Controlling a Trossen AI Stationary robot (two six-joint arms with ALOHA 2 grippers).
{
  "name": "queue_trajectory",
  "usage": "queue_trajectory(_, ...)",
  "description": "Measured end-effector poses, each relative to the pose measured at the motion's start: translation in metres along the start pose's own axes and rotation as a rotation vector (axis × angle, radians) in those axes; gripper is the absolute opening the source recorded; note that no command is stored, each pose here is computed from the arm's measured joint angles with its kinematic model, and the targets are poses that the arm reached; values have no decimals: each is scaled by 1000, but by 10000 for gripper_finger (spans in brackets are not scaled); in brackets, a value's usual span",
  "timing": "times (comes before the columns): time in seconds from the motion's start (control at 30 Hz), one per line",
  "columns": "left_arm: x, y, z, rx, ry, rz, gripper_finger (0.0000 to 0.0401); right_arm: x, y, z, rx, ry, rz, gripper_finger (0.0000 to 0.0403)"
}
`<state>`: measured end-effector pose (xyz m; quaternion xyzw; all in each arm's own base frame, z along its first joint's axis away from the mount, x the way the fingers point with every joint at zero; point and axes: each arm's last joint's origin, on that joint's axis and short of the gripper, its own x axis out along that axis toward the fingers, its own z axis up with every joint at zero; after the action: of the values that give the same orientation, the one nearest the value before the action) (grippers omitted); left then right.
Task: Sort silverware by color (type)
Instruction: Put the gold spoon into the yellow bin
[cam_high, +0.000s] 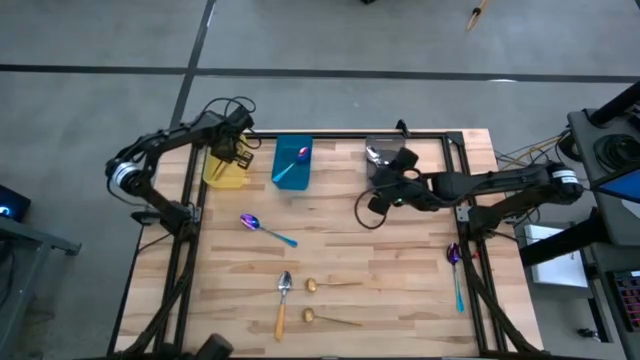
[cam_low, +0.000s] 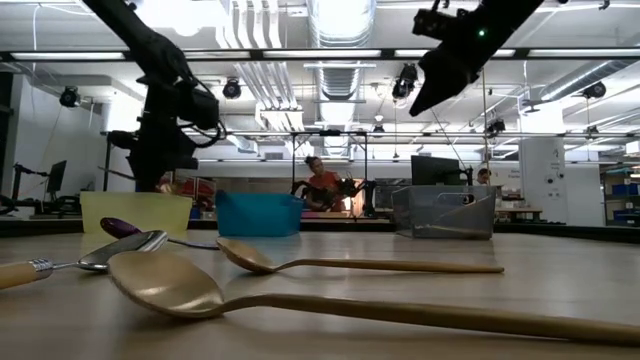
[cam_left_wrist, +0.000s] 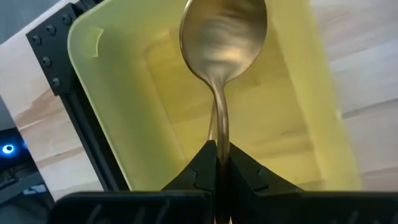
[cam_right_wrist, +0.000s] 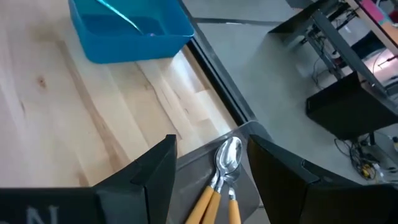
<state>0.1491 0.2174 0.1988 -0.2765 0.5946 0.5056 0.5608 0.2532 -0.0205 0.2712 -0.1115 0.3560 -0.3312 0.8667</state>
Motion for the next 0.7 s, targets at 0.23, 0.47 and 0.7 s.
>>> queue_trajectory(0.23, 7, 1, 3, -19, 24, 7, 0, -9, -7, -3, 23, -25, 3, 187)
queue_trajectory(0.47, 13, -2, 4, -51, 43, 14, 0, -9, -7, -3, 24, -26, 3, 187)
queue_trajectory(0.7, 18, -4, 6, -69, 48, 25, 4, -9, -7, -3, 26, -29, 3, 187)
